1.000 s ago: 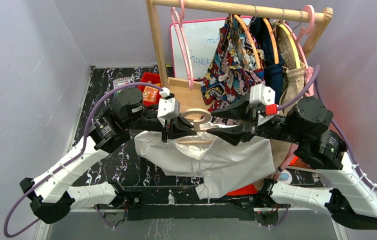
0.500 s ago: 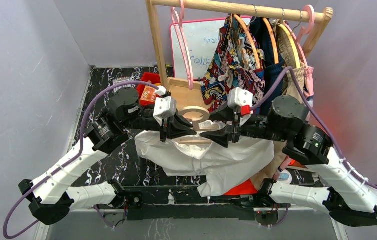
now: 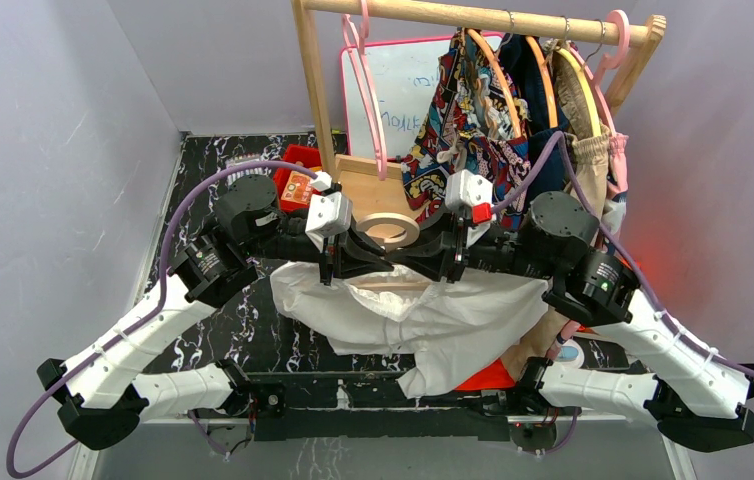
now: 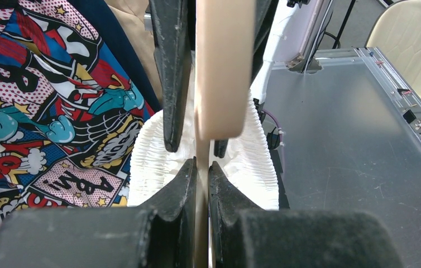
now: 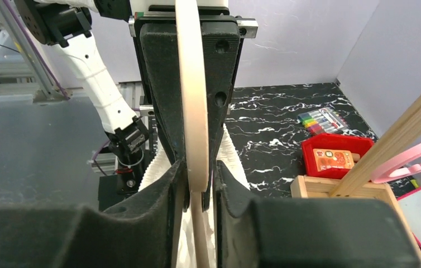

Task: Place the shorts on the hanger
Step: Place the hanger at the clothesline.

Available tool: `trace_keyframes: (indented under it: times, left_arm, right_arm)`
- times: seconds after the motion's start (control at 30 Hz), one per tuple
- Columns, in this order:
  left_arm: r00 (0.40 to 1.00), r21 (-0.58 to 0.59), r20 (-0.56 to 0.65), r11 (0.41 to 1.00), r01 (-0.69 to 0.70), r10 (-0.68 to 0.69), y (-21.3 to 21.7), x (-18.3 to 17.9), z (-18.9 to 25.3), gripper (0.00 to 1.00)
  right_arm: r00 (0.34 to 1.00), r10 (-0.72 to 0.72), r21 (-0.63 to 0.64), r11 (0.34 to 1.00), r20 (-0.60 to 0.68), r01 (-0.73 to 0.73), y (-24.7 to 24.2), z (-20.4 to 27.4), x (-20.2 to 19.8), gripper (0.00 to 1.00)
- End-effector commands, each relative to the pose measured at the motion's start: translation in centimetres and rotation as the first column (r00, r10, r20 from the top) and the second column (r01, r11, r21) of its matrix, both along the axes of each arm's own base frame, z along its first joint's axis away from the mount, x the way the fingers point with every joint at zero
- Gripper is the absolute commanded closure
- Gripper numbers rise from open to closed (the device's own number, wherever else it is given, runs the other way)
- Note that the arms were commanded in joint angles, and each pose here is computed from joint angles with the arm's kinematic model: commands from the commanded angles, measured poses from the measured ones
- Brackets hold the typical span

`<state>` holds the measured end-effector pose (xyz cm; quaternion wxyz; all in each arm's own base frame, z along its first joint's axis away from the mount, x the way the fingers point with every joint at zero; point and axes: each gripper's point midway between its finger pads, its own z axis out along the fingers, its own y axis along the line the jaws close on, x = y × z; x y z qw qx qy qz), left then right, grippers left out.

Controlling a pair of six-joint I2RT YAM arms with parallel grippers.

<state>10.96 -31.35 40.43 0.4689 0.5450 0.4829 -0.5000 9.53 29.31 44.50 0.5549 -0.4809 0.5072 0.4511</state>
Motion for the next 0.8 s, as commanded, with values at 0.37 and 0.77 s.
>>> trace_keyframes:
  times: [0.37,0.77]
  left_arm:
    - [0.995,-0.11,0.088,0.993,-0.045,0.055,1.0,0.0,3.4,1.0]
    - [0.916,-0.281,0.19,0.913,-0.295,0.354,6.8,0.6,7.0,0.02]
  right_arm:
    - [0.999,0.023,0.091,0.996,-0.034,-0.02,0.8,2.5,-0.3,1.0]
    - [0.938,-0.348,-0.115,0.931,0.014,0.347,-4.6,0.0,4.5,1.0]
